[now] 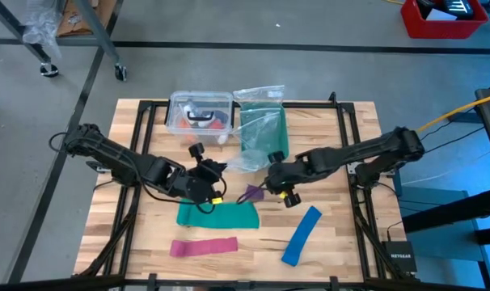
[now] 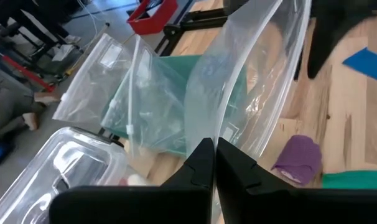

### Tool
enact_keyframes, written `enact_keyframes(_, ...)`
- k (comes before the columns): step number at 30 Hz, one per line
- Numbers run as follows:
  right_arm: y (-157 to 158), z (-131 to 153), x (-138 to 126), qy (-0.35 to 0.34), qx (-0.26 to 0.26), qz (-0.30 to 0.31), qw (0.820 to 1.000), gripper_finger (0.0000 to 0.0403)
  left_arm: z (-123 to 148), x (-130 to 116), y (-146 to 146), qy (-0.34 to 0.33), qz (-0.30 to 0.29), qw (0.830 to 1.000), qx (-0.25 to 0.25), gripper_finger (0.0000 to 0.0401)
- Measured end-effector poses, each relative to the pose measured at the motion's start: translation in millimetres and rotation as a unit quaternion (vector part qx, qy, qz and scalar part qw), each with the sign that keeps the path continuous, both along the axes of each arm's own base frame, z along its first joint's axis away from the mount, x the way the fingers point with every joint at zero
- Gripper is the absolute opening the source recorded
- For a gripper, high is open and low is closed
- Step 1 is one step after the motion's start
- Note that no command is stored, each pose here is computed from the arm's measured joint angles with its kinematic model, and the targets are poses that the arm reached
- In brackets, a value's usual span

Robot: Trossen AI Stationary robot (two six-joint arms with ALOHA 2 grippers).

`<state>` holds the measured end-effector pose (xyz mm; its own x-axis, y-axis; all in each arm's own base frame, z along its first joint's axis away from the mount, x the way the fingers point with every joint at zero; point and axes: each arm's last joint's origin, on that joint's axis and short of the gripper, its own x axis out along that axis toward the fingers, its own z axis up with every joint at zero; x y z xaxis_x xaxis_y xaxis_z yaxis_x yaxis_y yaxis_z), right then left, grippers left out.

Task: Roll bandage
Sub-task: Insert the purple bandage into the transparent zip bag

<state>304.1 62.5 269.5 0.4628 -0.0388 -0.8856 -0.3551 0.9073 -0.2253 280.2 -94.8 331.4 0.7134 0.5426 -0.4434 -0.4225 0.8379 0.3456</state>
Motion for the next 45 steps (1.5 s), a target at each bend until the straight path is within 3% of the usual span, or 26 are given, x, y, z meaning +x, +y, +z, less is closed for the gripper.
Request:
enact_keyframes(7,-1.6,-22.5,1.6,0.083,0.041,-0.015,0.996,0.0076,-0.8,-0.8,-0.9,-0.001,0.004,1.000,-0.004,0.0000)
enact_keyframes(11,-5.9,-25.2,-6.7,0.087,0.043,-0.031,0.995,0.0076,-1.2,-1.3,-0.6,-0.004,0.010,1.000,-0.009,0.0000)
enact_keyframes(16,-7.8,-20.3,-22.7,0.044,0.060,-0.024,0.997,0.0076,-0.8,-1.5,0.0,-0.016,0.025,0.999,-0.011,0.0000)
enact_keyframes(24,-18.6,-29.4,-82.0,-0.068,0.117,-0.050,0.990,0.0076,-0.7,-1.4,0.1,-0.029,0.036,0.999,-0.026,0.0000)
enact_keyframes(27,-21.9,-45.4,-99.6,-0.159,0.157,-0.057,0.973,0.0076,-0.6,-1.4,0.1,-0.032,0.038,0.998,-0.030,0.0000)
enact_keyframes(30,-22.5,-61.1,-107.2,-0.249,0.220,-0.066,0.941,0.0076,-0.5,-1.1,0.0,-0.037,0.041,0.998,-0.035,0.0000)
enact_keyframes(33,-23.2,-74.1,-109.9,-0.299,0.245,-0.070,0.919,0.0076,-0.5,-1.0,0.0,-0.046,0.048,0.997,-0.046,0.0000)
enact_keyframes(38,-25.8,-89.9,-109.5,-0.289,0.230,-0.123,0.921,0.0076,-0.3,-0.9,-0.1,-0.056,0.055,0.995,-0.058,0.0000)
enact_keyframes(45,-22.0,-102.6,-101.6,-0.243,0.285,-0.146,0.916,0.0076,0.7,0.0,-0.5,-0.064,0.055,0.994,-0.063,0.0000)
